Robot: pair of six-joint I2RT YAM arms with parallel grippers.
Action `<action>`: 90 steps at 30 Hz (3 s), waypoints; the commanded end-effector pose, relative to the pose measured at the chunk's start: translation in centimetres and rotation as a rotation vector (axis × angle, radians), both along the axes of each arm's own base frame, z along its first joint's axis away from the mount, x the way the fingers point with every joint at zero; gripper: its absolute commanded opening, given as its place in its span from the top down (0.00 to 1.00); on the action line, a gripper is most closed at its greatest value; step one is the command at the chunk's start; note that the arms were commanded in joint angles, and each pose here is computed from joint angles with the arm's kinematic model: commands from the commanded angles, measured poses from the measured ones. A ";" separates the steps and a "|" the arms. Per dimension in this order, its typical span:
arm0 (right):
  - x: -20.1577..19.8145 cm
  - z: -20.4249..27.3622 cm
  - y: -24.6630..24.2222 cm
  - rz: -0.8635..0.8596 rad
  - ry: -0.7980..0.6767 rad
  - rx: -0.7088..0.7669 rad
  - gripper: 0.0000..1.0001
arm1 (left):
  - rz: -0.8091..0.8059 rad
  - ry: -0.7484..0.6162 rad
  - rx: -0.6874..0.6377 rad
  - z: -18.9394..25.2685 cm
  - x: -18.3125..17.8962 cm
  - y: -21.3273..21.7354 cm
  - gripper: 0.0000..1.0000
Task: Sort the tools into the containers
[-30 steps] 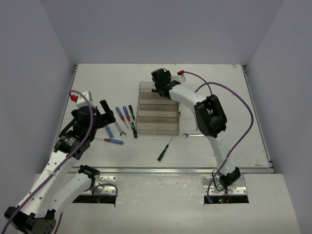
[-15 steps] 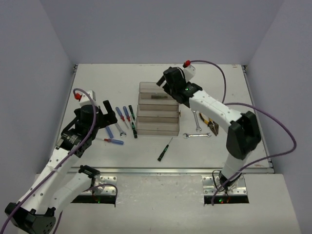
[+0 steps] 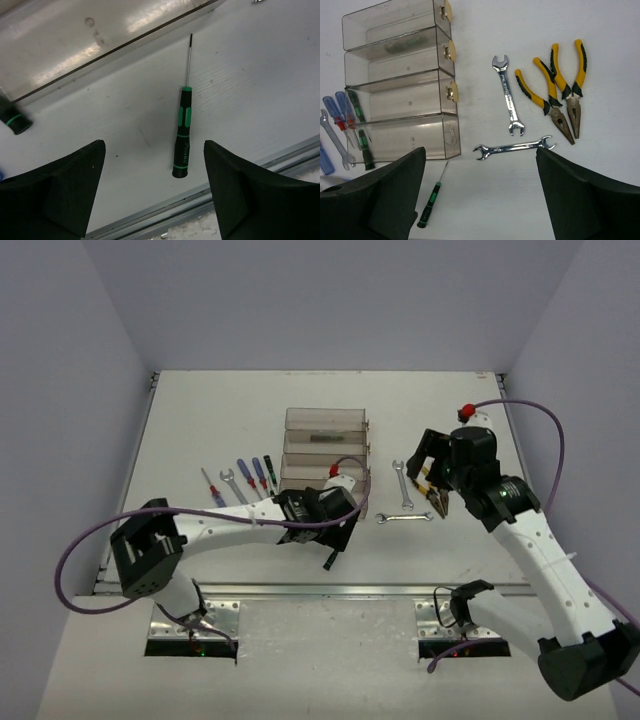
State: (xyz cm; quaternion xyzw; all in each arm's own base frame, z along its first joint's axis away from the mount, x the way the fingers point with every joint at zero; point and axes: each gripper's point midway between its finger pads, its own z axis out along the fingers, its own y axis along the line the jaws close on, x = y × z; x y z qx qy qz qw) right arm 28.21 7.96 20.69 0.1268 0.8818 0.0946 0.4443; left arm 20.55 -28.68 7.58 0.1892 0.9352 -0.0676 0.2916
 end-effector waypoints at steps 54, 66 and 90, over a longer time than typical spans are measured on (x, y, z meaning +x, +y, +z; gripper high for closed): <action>-1.1 4.0 1.3 0.167 -0.083 0.004 0.10 | 1.475 -0.310 -0.992 10.1 34.7 4.6 1.00; -1.2 3.1 1.6 0.208 -0.075 -0.012 0.10 | 1.542 -0.215 -0.969 3.3 34.5 3.6 0.92; -0.9 3.0 1.8 0.243 -0.070 -0.042 0.09 | 1.052 -0.398 -0.516 17.5 30.3 11.6 0.00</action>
